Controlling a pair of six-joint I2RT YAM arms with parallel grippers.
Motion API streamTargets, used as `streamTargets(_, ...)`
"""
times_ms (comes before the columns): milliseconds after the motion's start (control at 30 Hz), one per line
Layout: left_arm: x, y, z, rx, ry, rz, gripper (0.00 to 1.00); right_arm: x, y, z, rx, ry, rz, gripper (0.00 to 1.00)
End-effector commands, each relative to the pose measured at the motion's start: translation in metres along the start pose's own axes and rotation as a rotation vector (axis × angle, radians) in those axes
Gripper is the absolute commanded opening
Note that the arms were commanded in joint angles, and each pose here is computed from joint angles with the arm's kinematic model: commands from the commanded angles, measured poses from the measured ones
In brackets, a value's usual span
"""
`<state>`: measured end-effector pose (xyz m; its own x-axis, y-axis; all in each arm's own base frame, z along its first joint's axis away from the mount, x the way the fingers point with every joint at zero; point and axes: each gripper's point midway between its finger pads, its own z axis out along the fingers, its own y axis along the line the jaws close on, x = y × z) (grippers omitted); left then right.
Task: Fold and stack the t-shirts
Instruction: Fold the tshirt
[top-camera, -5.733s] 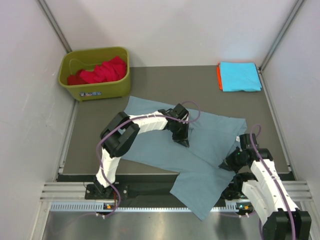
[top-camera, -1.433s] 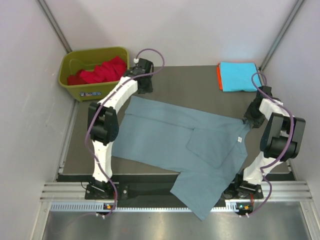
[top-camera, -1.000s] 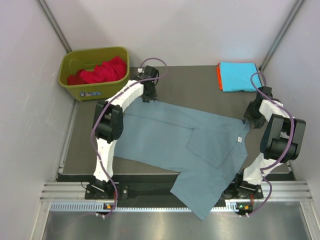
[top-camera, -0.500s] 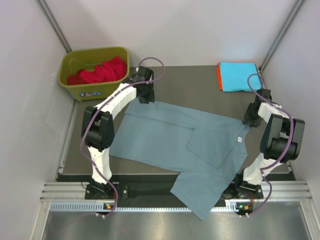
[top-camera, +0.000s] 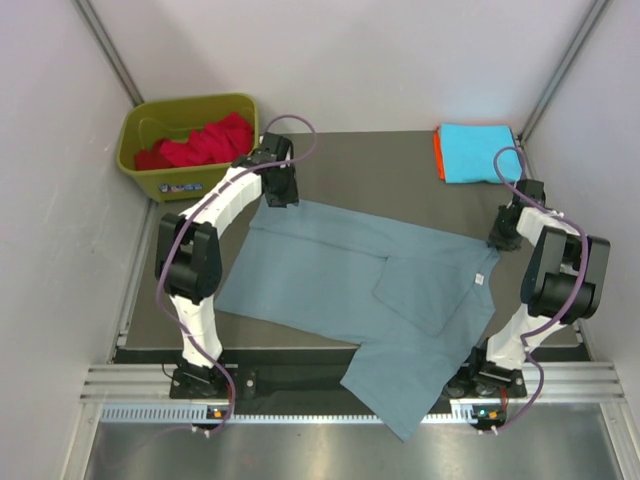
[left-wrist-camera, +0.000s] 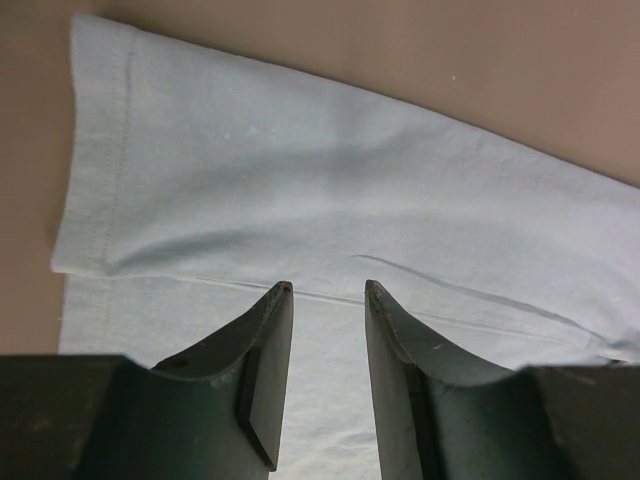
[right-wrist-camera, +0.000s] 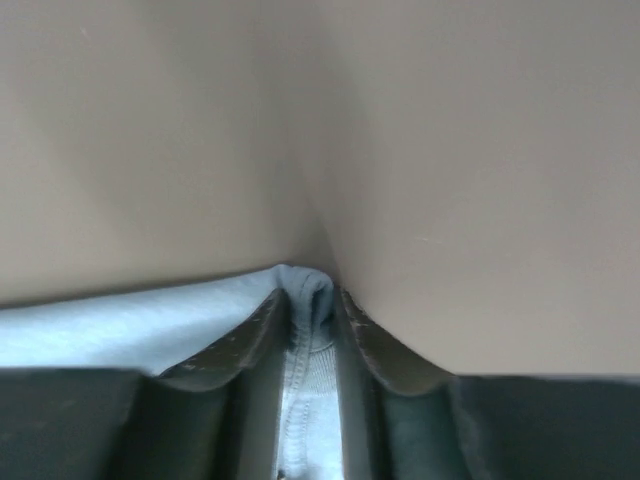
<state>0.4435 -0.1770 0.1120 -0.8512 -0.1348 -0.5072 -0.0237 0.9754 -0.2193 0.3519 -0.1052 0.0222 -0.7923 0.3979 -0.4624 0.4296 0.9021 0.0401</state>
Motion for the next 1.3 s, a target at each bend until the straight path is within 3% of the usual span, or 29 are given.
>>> streamTargets(0, -0.026, -0.007, -0.025, 0.048, -0.099, 0.006, 0.4, -0.001, -0.002, 0.01, -0.024, -0.003, -0.003, 0.23)
streamTargets(133, -0.028, -0.005, -0.023, 0.044, -0.1, 0.0, 0.4, -0.007, -0.002, 0.012, -0.025, -0.015, -0.006, 0.01)
streamTargets(633, -0.021, 0.0, -0.011, 0.074, -0.069, -0.042, 0.4, -0.126, 0.016, 0.005, -0.031, -0.34, 0.087, 0.0)
streamTargets(933, -0.009, 0.003, -0.001, 0.089, -0.071, -0.073, 0.41, -0.179, 0.027, 0.02, -0.027, -0.419, 0.058, 0.0)
streamTargets(1267, -0.005, -0.003, 0.002, 0.123, -0.064, -0.109, 0.41, -0.209, 0.036, 0.034, -0.014, -0.401, 0.039, 0.0)
